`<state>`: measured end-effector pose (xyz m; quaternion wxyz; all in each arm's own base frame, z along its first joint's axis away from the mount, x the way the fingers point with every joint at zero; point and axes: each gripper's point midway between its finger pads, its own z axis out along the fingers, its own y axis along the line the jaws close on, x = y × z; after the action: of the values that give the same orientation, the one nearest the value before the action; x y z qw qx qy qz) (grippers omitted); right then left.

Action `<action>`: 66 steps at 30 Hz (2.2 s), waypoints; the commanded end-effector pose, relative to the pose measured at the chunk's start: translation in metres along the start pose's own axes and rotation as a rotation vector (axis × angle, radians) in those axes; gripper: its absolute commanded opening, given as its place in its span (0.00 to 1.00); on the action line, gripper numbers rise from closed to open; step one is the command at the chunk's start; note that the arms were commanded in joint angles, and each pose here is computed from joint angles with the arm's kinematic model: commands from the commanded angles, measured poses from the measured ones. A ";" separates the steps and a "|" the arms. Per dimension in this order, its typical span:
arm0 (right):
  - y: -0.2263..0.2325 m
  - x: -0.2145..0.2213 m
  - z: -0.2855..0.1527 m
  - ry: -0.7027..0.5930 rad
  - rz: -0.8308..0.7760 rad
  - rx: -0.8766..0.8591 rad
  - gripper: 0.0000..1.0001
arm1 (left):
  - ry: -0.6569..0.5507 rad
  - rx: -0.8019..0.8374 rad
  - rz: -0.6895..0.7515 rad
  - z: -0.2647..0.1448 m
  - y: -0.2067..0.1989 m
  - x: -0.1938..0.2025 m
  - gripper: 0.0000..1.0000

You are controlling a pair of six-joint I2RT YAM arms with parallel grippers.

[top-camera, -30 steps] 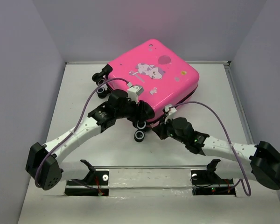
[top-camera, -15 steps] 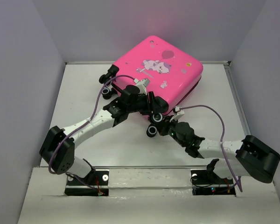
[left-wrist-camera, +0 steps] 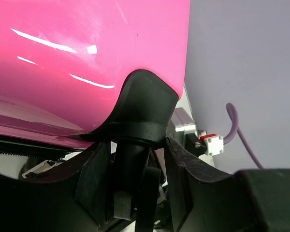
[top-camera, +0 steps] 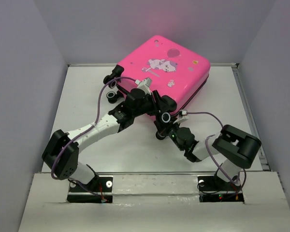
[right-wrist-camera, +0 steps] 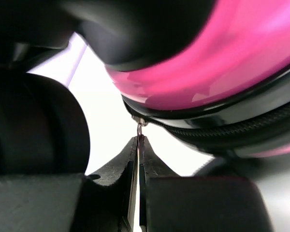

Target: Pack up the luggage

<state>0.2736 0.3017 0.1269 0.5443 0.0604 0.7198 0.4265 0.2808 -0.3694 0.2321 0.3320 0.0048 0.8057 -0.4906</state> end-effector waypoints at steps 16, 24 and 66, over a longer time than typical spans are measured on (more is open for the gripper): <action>0.031 0.002 -0.074 0.110 0.084 -0.134 0.88 | -0.323 0.604 0.072 -0.047 -0.180 -0.051 0.44; -0.016 -0.023 -0.129 0.276 -0.121 0.229 1.00 | -0.266 0.445 0.139 -0.036 -0.131 -0.060 0.92; -0.032 -0.040 -0.135 0.259 -0.214 0.341 1.00 | -0.084 -0.629 0.508 -0.079 0.191 -0.171 0.54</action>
<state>0.1784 0.1871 0.1267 0.4440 0.0104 0.8602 0.2506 0.4187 -0.1431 0.1596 0.4182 0.0737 0.9002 -0.0962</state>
